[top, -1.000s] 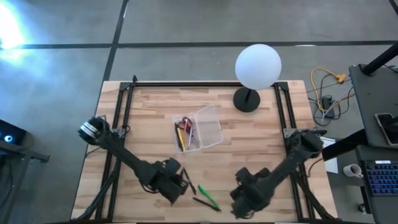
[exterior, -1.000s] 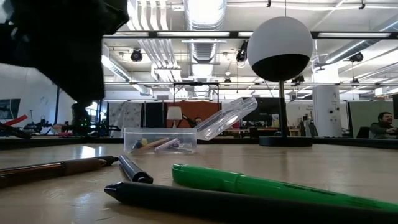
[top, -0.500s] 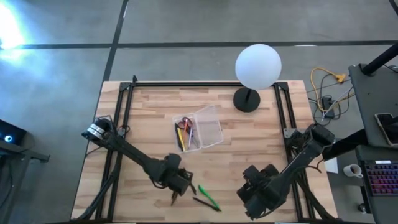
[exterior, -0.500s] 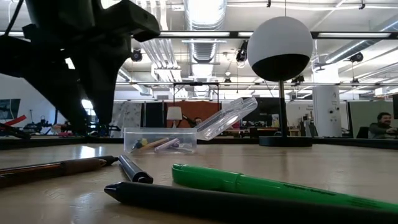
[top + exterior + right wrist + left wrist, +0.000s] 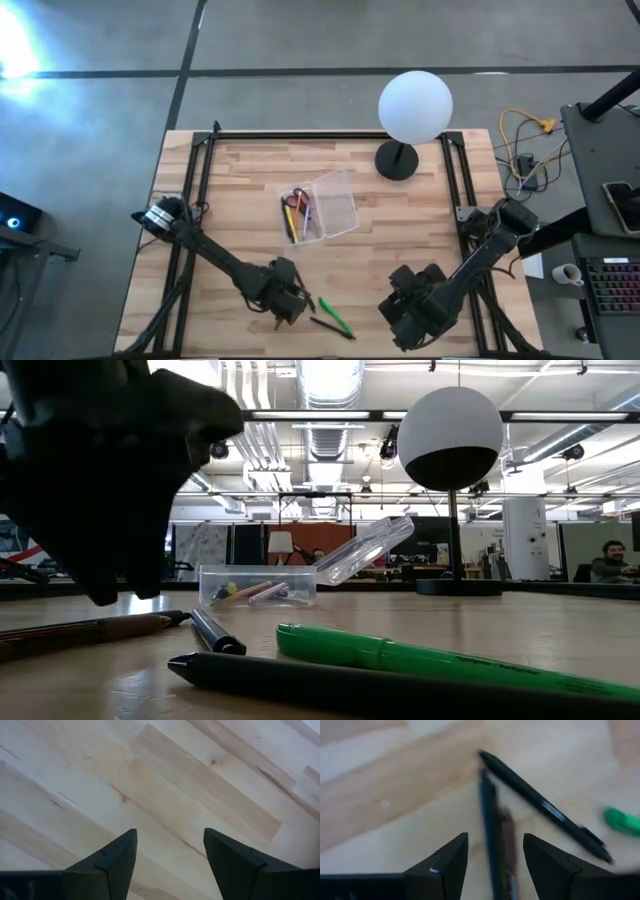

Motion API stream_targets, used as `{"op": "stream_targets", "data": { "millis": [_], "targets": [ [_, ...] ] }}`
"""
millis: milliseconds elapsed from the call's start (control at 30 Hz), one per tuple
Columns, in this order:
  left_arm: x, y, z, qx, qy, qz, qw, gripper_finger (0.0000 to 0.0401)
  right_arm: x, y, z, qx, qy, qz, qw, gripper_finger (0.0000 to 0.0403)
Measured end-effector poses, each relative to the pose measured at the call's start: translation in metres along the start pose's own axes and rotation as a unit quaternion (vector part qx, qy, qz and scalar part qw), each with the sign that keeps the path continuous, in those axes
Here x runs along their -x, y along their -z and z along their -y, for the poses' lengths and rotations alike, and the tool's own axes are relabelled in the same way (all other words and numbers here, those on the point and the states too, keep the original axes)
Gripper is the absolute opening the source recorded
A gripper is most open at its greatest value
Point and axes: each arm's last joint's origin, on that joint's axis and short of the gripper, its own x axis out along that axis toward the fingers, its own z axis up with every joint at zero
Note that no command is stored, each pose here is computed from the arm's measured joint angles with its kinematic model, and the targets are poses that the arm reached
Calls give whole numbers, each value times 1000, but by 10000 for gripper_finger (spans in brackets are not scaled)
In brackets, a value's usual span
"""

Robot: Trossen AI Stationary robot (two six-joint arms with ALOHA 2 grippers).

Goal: Pick & place school supplies into a supply box
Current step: Put the black pen into the transparent supply box

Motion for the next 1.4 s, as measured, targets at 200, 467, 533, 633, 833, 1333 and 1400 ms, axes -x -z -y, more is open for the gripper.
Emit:
{"op": "stream_targets", "data": {
  "millis": [200, 467, 533, 633, 833, 1333, 1400],
  "targets": [
    [-8, -2, -7, 15, -21, 17, 1000, 175, 0, -1, -1, -15, -7, 12, 1000, 221],
    [-15, 4, -17, 12, -42, -2, 999, 175, 0, -1, -2, -20, -11, 11, 1000, 221],
    [-15, 5, -18, 10, -45, -3, 999, 175, -1, -1, -3, -21, -13, 10, 1000, 221],
    [-13, 6, -18, 9, -49, -16, 999, 174, -1, -1, -3, -22, -16, 9, 1000, 221],
    [-11, 10, -20, 8, -59, -64, 996, 129, 0, -1, -4, -19, -17, 9, 1000, 221],
    [-5, 11, -18, -19, -43, -85, 995, 15, 1, 2, -4, 18, -24, 24, 999, 221],
    [3, 9, -13, -10, -11, -70, 997, 14, 1, 1, -4, 18, -25, 36, 999, 221]
  ]
}}
